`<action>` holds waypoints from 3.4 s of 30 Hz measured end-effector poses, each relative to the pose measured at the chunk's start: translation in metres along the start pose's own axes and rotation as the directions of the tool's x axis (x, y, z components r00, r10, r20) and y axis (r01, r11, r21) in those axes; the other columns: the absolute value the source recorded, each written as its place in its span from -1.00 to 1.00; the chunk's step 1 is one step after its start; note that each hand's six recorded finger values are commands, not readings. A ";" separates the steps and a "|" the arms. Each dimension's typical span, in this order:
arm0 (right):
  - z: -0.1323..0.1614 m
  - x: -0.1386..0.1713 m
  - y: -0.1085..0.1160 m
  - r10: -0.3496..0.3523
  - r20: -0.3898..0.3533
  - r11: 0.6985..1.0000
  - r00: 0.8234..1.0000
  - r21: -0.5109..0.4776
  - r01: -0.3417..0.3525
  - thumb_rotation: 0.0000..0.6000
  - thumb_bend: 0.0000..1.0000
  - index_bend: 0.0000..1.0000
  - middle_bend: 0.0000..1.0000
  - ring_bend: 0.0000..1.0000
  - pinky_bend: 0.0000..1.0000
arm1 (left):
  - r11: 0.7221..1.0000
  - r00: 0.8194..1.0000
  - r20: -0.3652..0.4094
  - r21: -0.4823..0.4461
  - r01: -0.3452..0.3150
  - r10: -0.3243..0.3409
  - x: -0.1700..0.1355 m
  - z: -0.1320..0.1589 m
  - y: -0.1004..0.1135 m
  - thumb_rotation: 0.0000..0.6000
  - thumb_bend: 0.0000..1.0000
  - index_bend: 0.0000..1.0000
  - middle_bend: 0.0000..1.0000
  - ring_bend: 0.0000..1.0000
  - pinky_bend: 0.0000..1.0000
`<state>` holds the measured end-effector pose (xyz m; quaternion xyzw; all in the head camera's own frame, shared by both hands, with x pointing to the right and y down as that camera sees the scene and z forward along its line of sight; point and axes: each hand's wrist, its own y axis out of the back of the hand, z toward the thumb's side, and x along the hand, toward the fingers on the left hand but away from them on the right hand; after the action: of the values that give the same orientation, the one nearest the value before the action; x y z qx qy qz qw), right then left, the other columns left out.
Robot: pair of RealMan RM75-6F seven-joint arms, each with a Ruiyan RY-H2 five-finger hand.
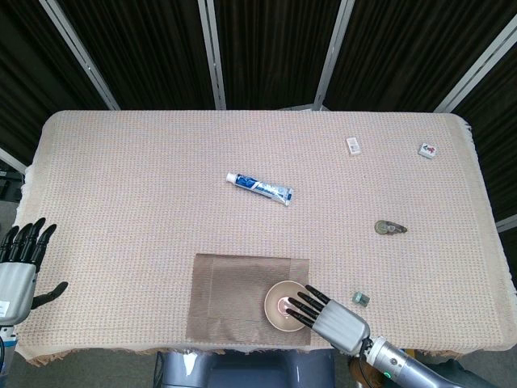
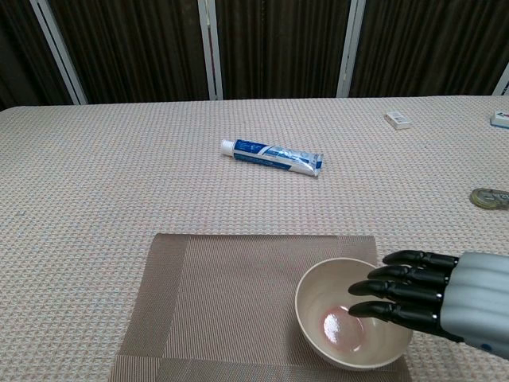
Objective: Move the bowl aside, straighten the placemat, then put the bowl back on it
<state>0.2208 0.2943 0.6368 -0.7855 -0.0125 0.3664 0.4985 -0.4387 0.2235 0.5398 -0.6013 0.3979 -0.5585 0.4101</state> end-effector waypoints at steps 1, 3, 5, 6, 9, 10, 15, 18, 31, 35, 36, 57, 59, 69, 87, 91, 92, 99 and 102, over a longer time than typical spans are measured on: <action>0.001 -0.004 -0.001 0.002 0.001 1.000 1.000 0.006 -0.002 1.00 -0.92 -0.64 -1.00 -1.00 -1.00 | 1.000 1.000 -0.001 -0.001 0.000 0.000 0.000 0.000 0.000 1.00 -1.00 -1.00 -1.00 -1.00 -1.00; 0.003 -0.009 -0.002 0.003 0.004 1.000 1.000 0.008 -0.003 1.00 -0.65 -0.25 -1.00 -1.00 -1.00 | 1.000 1.000 -0.003 -0.003 0.000 0.000 0.000 -0.001 0.000 1.00 -1.00 -1.00 -1.00 -1.00 -1.00; 0.004 -0.014 -0.003 0.000 0.005 1.000 1.000 0.004 0.000 1.00 -0.42 0.00 -1.00 -1.00 -1.00 | 1.000 1.000 -0.005 -0.004 0.001 -0.001 0.001 -0.001 0.000 1.00 -1.00 -1.00 -1.00 -1.00 -1.00; 0.005 -0.016 -0.003 -0.005 0.005 1.000 1.000 0.000 0.005 1.00 -0.32 0.10 -1.00 -1.00 -1.00 | 1.000 1.000 -0.005 -0.005 0.001 -0.001 0.001 -0.002 0.000 1.00 -1.00 -1.00 -1.00 -1.00 -1.00; 0.006 -0.021 -0.003 -0.020 0.010 1.000 1.000 -0.019 0.020 1.00 -0.18 0.30 -1.00 -1.00 -1.00 | 1.000 1.000 -0.005 -0.005 0.003 -0.003 0.001 -0.002 0.000 1.00 -1.00 -1.00 -1.00 -1.00 -1.00; 0.006 -0.022 -0.003 -0.025 0.012 0.999 1.000 -0.027 0.025 1.00 -0.17 0.34 -1.00 -1.00 -1.00 | 1.000 1.000 -0.005 -0.005 0.003 -0.003 0.001 -0.002 0.000 1.00 -1.00 -1.00 -1.00 -1.00 -1.00; 0.004 -0.026 -0.001 -0.058 0.025 0.996 0.998 -0.073 0.059 1.00 -0.14 0.47 -1.00 -1.00 -1.00 | 1.000 1.000 -0.004 -0.003 0.005 -0.005 0.001 -0.002 -0.001 1.00 -1.00 -1.00 -1.00 -1.00 -1.00; 0.001 -0.026 0.003 -0.088 0.034 0.991 0.996 -0.095 0.091 1.00 -0.15 0.48 -1.00 -1.00 -1.00 | 1.000 1.000 -0.004 -0.003 0.006 -0.006 0.001 -0.001 -0.001 1.00 -1.00 -1.00 -1.00 -1.00 -1.00; -0.074 -0.005 0.053 -0.299 0.247 0.915 0.922 -0.202 0.351 1.00 -0.15 0.50 -0.99 -1.00 -1.00 | 1.000 1.000 -0.005 -0.012 0.005 -0.005 0.001 -0.001 0.000 1.00 -1.00 -1.00 -1.00 -1.00 -1.00; -0.115 0.007 0.059 -0.317 0.355 0.899 0.879 -0.181 0.398 1.00 -0.15 0.50 -0.99 -1.00 -1.00 | 1.000 1.000 -0.003 -0.014 0.004 -0.004 0.000 -0.001 0.001 1.00 -1.00 -1.00 -1.00 -1.00 -1.00; -0.127 0.011 0.059 -0.317 0.388 0.898 0.866 -0.171 0.405 1.00 -0.16 0.50 -0.99 -1.00 -1.00 | 1.000 1.000 -0.003 -0.014 0.005 -0.005 0.000 0.000 0.000 1.00 -1.00 -1.00 -1.00 -1.00 -1.00; -0.269 0.034 -0.019 -0.066 0.790 0.932 0.609 -0.168 0.320 1.00 -0.19 0.50 -0.98 -1.00 -1.00 | 1.000 1.000 -0.014 0.000 0.025 -0.025 0.002 -0.001 -0.007 1.00 -1.00 -1.00 -1.00 -1.00 -1.00; -0.275 0.033 -0.025 -0.053 0.803 0.937 0.593 -0.166 0.308 1.00 -0.19 0.50 -0.98 -1.00 -1.00 | 1.000 0.999 -0.016 0.004 0.029 -0.029 0.003 -0.001 -0.009 1.00 -1.00 -1.00 -1.00 -1.00 -1.00; -0.291 0.028 -0.042 -0.019 0.835 0.941 0.550 -0.172 0.293 1.00 -0.97 -1.00 -1.00 -1.00 -1.00 | 0.999 0.999 -0.025 0.017 0.039 -0.039 0.004 -0.001 -0.014 1.00 -1.00 -1.00 -1.00 -1.00 -1.00; -0.255 0.070 0.004 -0.254 0.737 0.870 0.627 -0.110 0.481 1.00 -1.00 -1.00 -1.00 -1.00 -1.00 | 0.999 0.998 0.050 -0.017 0.032 -0.031 0.000 0.013 -0.010 1.00 -1.00 -1.00 -1.00 -1.00 -1.00; -0.231 0.089 0.022 -0.326 0.698 0.838 0.637 -0.099 0.537 1.00 -1.00 -1.00 -1.00 -1.00 -1.00 | 0.998 0.990 0.135 -0.036 0.049 -0.043 -0.003 0.028 -0.013 1.00 -1.00 -0.93 -1.00 -1.00 -1.00; -0.225 0.093 0.024 -0.331 0.692 0.833 0.641 -0.104 0.543 1.00 -1.00 -1.00 -1.00 -1.00 -1.00 | 0.998 0.985 0.164 -0.041 0.053 -0.045 -0.004 0.033 -0.015 1.00 -0.99 -0.88 -1.00 -1.00 -1.00; -0.179 0.121 0.040 -0.332 0.679 0.807 0.655 -0.156 0.570 1.00 -1.00 -1.00 -1.00 -1.00 -1.00 | 0.993 0.936 0.341 -0.048 0.104 -0.082 -0.007 0.063 -0.037 1.00 -0.78 -0.57 -1.00 -1.00 -1.00; -0.161 0.133 0.046 -0.318 0.687 0.815 0.653 -0.153 0.558 1.00 -1.00 -1.00 -1.00 -1.00 -1.00 | 0.988 0.891 0.436 -0.031 0.154 -0.125 -0.012 0.079 -0.054 1.00 -0.69 -0.50 -1.00 -1.00 -1.00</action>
<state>0.3969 0.1975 0.5639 -0.6632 -0.4372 0.4658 0.3900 -0.3595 0.2575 0.5834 -0.7503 0.2706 -0.4259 0.4272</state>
